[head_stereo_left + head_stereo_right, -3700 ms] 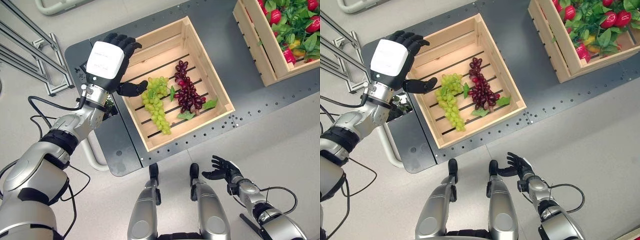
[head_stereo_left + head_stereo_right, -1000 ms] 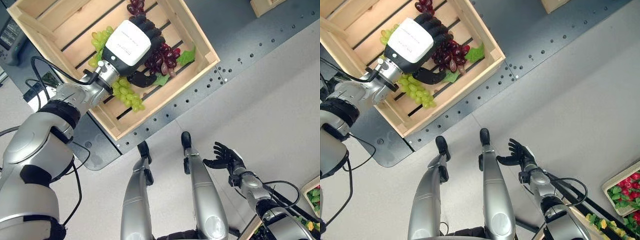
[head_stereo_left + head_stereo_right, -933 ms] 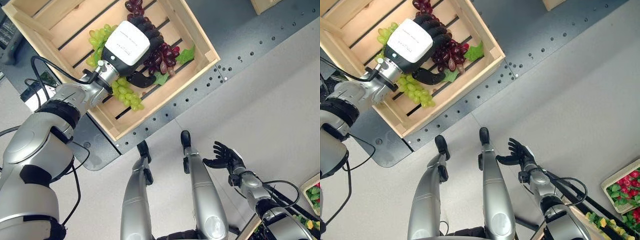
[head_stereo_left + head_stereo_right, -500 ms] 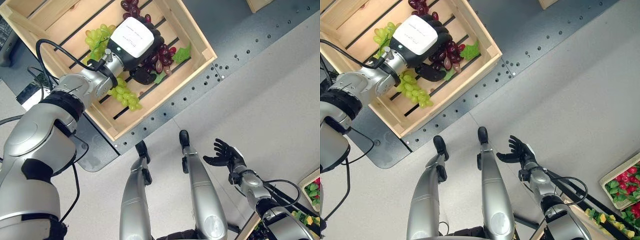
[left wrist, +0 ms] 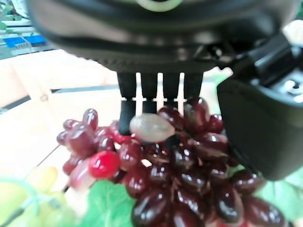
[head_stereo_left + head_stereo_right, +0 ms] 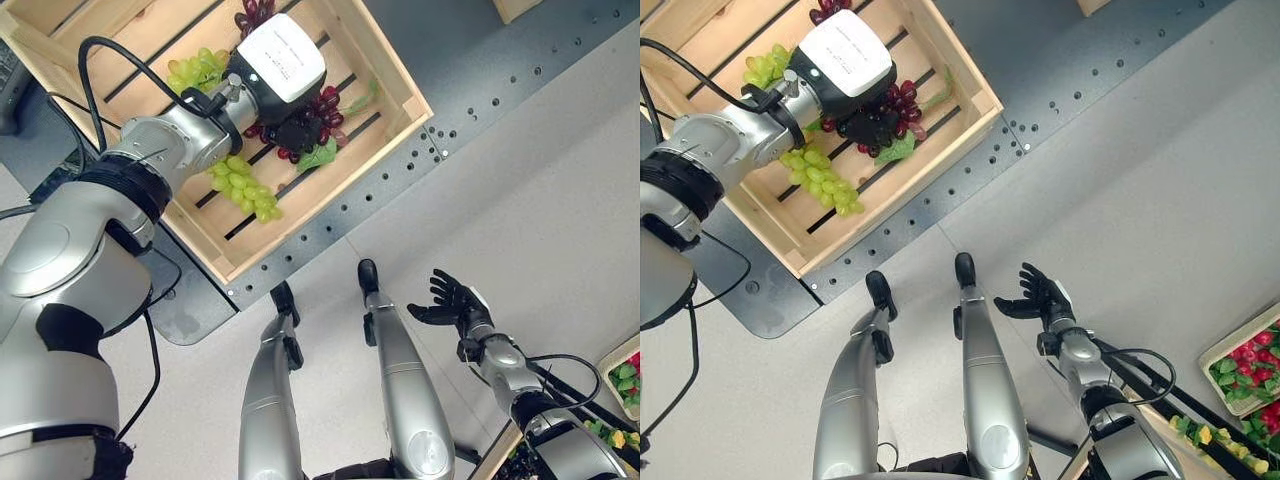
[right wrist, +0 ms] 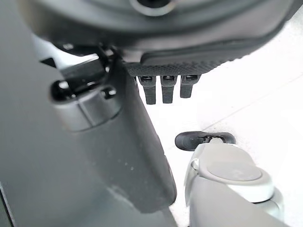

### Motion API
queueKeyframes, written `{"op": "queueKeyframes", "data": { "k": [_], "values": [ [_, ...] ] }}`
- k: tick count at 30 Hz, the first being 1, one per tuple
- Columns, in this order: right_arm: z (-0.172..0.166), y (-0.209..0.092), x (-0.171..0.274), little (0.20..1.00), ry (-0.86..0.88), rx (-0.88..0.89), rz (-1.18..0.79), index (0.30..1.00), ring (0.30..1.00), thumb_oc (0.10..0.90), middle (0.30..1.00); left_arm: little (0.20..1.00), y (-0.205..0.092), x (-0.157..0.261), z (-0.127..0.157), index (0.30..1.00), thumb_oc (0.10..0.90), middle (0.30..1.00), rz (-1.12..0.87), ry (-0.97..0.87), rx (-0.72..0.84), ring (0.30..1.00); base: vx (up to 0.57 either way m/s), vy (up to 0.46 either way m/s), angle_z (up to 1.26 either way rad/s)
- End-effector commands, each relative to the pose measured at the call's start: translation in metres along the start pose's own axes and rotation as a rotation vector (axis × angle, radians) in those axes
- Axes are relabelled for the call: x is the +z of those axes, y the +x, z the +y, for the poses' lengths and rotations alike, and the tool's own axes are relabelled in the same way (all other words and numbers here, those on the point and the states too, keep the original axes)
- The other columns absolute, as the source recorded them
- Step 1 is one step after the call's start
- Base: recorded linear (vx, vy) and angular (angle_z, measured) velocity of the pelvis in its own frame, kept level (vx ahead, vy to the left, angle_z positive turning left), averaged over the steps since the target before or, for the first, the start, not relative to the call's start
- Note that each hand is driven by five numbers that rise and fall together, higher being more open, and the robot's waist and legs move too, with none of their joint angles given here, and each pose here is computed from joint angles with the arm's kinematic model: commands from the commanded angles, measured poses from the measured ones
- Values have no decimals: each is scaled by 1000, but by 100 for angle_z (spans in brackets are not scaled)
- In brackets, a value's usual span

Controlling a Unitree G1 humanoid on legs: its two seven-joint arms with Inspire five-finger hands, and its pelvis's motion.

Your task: Pick up the fruits from the basket on one side to the basket on the other side

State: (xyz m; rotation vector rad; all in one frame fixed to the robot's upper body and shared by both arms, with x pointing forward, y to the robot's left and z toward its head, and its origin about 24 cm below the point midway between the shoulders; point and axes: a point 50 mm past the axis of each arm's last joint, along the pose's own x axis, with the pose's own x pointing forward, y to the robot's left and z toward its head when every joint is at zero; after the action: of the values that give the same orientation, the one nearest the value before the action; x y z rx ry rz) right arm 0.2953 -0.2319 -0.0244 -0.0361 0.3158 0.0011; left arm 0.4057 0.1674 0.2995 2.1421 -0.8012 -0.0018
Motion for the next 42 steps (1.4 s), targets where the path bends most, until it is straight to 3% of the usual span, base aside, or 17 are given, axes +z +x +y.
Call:
{"op": "queueKeyframes", "data": {
  "k": [1, 6, 15, 25, 33, 42],
  "values": [
    [-30, -10, 14, 900, 5, -74, -106, 900, 900, 800, 900, 300, -15, -34, 3, 300, 400, 300, 151, 4, 60, 300, 0, 0, 0],
    [-21, -11, 17, 900, 21, -45, -152, 900, 900, 800, 900, 300, -30, -46, -2, 300, 400, 300, 281, -214, 199, 300, 0, 0, 0],
    [1, -19, 4, 900, 80, -17, -165, 900, 900, 800, 900, 300, -72, -46, -28, 300, 400, 300, 556, -805, 542, 300, 6, -19, 0],
    [11, -35, -16, 900, 107, 4, -132, 900, 900, 800, 900, 300, -103, -23, -64, 300, 400, 300, 774, -1270, 656, 300, 113, -10, 3],
    [17, -46, -15, 900, 92, 51, -168, 900, 900, 800, 900, 300, -117, -8, -74, 300, 400, 300, 799, -1429, 718, 300, 160, -11, 0],
    [18, -51, 32, 900, 71, 176, -367, 900, 900, 800, 900, 300, -114, -6, -65, 300, 400, 300, 750, -1560, 771, 300, 96, -33, -2]
  ]
}}
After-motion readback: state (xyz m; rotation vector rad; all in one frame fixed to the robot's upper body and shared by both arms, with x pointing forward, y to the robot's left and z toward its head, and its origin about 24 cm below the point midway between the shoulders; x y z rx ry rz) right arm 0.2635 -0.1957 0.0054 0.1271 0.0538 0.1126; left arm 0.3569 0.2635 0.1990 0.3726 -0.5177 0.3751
